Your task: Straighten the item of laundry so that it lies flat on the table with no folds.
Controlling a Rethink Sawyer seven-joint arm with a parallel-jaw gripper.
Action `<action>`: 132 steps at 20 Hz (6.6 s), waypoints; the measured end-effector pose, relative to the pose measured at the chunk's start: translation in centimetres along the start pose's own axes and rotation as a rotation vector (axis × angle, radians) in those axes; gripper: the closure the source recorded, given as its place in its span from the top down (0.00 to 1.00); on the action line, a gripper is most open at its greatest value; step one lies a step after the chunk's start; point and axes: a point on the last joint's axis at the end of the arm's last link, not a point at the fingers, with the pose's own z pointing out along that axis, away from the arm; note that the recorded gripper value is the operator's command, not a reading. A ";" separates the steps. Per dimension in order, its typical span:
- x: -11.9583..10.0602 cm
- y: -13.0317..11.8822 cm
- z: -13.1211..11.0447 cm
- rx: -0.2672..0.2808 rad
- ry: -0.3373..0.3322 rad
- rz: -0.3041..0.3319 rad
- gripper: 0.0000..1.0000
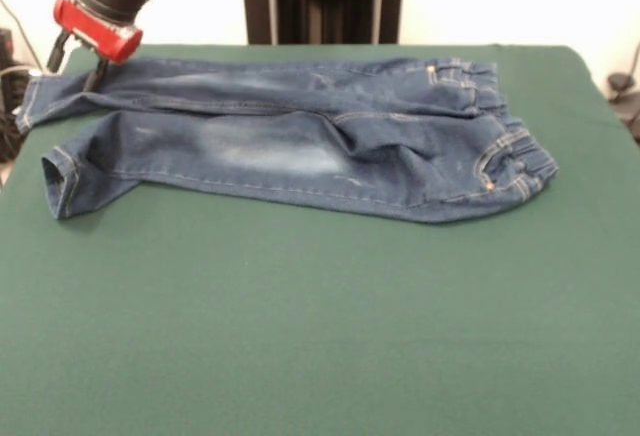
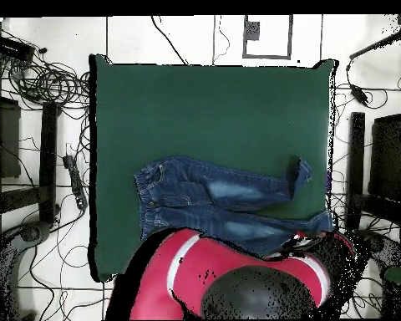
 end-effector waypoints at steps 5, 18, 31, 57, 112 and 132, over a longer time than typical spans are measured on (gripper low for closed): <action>0.1 -3.4 -0.6 -0.100 -0.079 0.213 1.00; -1.7 -7.4 -8.3 -0.092 -0.168 0.309 1.00; -1.9 -4.5 -14.2 -0.072 -0.173 0.465 1.00; -2.7 7.8 -18.5 -0.105 -0.189 0.613 1.00; -15.7 17.7 -31.8 0.028 0.053 0.779 1.00; -12.8 24.6 -30.1 -0.005 0.010 0.655 1.00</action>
